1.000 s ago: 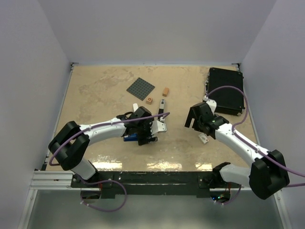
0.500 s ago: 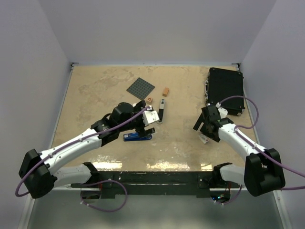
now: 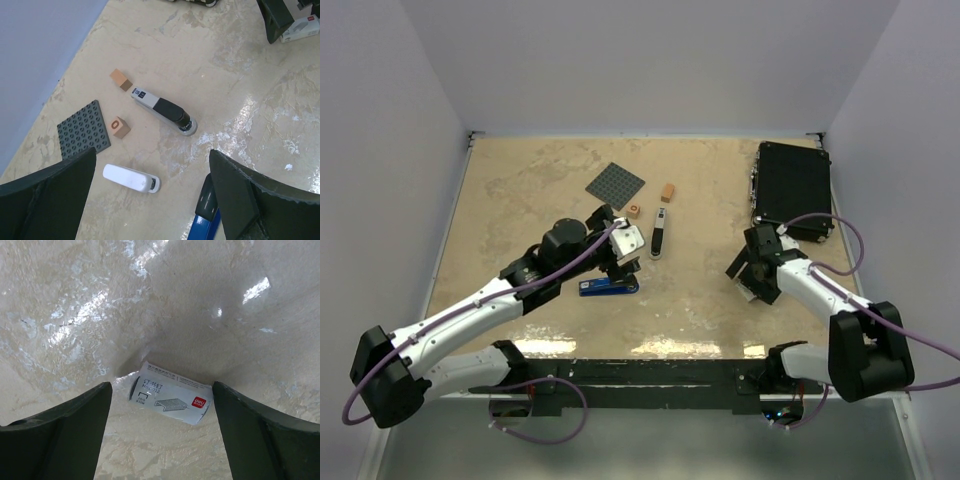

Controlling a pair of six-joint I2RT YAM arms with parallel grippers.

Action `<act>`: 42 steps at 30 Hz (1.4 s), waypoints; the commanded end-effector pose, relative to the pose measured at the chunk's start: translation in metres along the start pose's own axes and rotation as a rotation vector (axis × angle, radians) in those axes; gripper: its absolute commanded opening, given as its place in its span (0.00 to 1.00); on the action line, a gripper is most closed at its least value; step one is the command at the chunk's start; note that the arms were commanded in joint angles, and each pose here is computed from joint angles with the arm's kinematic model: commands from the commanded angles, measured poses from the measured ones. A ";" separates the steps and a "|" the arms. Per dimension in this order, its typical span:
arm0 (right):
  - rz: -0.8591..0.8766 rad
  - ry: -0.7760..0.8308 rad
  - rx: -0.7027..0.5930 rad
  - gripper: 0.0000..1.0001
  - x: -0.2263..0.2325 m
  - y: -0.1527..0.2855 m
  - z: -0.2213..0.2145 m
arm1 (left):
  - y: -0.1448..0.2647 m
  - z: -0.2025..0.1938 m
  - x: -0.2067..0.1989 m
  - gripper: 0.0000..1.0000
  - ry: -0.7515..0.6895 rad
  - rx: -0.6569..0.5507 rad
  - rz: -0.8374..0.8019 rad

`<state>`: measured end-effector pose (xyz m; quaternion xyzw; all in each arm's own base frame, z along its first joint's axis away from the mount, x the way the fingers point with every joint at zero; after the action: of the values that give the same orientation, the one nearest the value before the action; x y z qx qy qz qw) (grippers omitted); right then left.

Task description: Load the staples into the stapler

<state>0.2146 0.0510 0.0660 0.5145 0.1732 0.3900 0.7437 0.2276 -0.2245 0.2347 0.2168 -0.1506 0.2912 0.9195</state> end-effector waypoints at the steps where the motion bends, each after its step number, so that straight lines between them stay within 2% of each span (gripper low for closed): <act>1: 0.034 0.006 0.028 0.80 0.008 -0.004 -0.003 | 0.006 0.014 0.008 1.00 0.002 -0.063 0.042; 6: 0.060 0.068 0.022 0.62 0.019 0.000 -0.006 | 0.009 0.019 0.009 1.00 -0.001 -0.083 0.042; 10: 0.096 0.184 0.024 0.57 0.041 0.004 -0.013 | 0.011 0.021 0.009 1.00 -0.004 -0.091 0.042; 16: 0.147 0.459 0.067 0.57 0.092 0.007 -0.044 | 0.010 0.018 0.008 1.00 -0.006 -0.086 0.040; 20: 0.187 0.618 0.085 0.61 0.116 0.011 -0.062 | 0.009 0.019 0.006 1.00 0.010 -0.094 0.029; 24: 0.220 0.693 0.087 0.73 0.129 0.019 -0.064 | 0.004 0.022 0.003 1.00 0.056 -0.117 0.015; 27: 0.266 0.703 0.067 0.86 0.135 0.035 -0.057 | -0.001 0.025 -0.002 1.00 0.098 -0.139 -0.015; 31: 0.313 0.664 0.021 0.90 0.132 0.057 -0.041 | -0.011 0.023 -0.010 1.00 0.115 -0.145 -0.070; 34: 0.374 0.568 0.027 0.86 0.122 0.061 -0.032 | -0.023 0.022 -0.020 1.00 0.106 -0.153 -0.151; 36: 0.434 0.467 0.072 0.79 0.107 0.060 -0.028 | -0.035 0.018 -0.030 0.99 0.087 -0.143 -0.228; 37: 0.490 0.423 0.051 0.77 0.109 0.063 -0.023 | -0.039 0.022 -0.030 0.99 0.071 -0.150 -0.243; 38: 0.493 0.371 0.032 0.71 0.097 0.059 -0.019 | -0.049 0.013 -0.035 0.98 0.072 -0.110 -0.276; 40: 0.573 0.310 0.038 0.68 0.099 0.064 -0.020 | -0.058 0.015 -0.038 0.97 0.056 -0.102 -0.312; 42: 0.586 0.256 0.055 0.64 0.089 0.059 -0.024 | -0.073 0.003 -0.045 0.96 0.062 -0.044 -0.344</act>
<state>0.2368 0.1335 0.1222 0.4643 0.1886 0.6296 0.5937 0.2295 -0.2761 0.1880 0.2220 -0.0745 0.1772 0.9559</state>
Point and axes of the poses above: each gripper's point midway between its finger pads, its own y axis back along the fingers, its own x axis along the line the jaws close on, z = x × y, the point moved 5 cm from there along y, back along the fingers, and after that the axes turned 1 degree about -y, right-handed, at the moved point
